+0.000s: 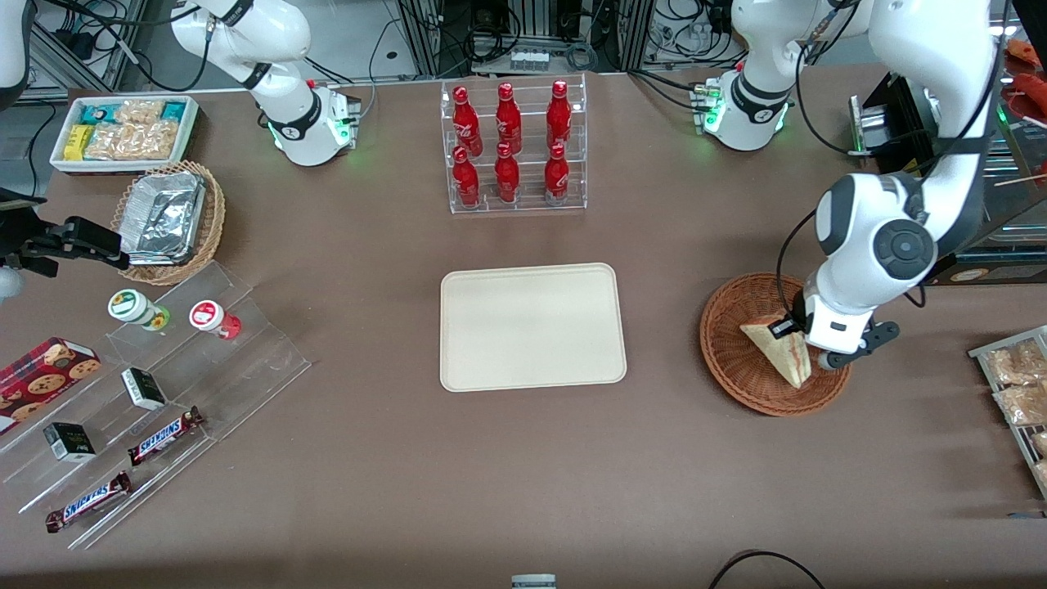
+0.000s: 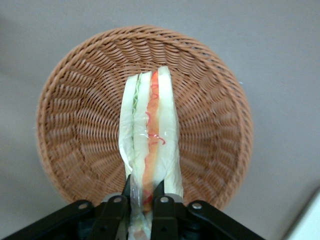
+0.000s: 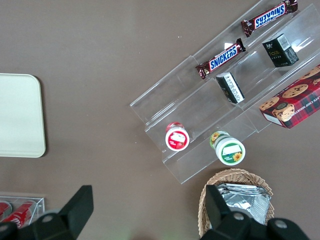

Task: Place sandwich from basket to tray
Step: 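Lift the sandwich and carry it with the left gripper over the beige tray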

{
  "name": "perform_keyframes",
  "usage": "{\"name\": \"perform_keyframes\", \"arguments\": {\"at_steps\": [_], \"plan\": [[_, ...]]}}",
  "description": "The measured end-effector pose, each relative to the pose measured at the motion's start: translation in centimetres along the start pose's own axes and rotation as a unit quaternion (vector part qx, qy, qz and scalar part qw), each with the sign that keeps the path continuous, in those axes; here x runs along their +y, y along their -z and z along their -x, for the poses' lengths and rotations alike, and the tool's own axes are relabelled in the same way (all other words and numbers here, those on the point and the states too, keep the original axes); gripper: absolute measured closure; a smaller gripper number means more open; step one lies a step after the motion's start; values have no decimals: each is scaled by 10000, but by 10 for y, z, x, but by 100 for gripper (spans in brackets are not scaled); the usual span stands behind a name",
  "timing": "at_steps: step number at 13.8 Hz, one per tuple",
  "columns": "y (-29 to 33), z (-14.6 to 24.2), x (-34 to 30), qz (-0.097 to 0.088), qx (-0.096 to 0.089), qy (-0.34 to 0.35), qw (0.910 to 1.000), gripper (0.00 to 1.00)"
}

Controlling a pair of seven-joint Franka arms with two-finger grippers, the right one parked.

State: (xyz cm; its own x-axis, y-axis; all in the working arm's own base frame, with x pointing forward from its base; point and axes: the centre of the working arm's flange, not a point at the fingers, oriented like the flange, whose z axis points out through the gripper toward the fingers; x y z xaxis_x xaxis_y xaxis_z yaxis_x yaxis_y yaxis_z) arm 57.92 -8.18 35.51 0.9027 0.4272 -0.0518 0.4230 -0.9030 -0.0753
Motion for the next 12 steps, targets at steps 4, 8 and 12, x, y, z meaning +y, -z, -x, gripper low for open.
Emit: {"name": "perform_keyframes", "arguments": {"at_steps": [4,8,12], "plan": [[116,28,64,-60,52,-521,9986,86],[154,83,137,53,255,-1171,9928,86],[130,131,205,-26,184,-1628,9865,86]]}}
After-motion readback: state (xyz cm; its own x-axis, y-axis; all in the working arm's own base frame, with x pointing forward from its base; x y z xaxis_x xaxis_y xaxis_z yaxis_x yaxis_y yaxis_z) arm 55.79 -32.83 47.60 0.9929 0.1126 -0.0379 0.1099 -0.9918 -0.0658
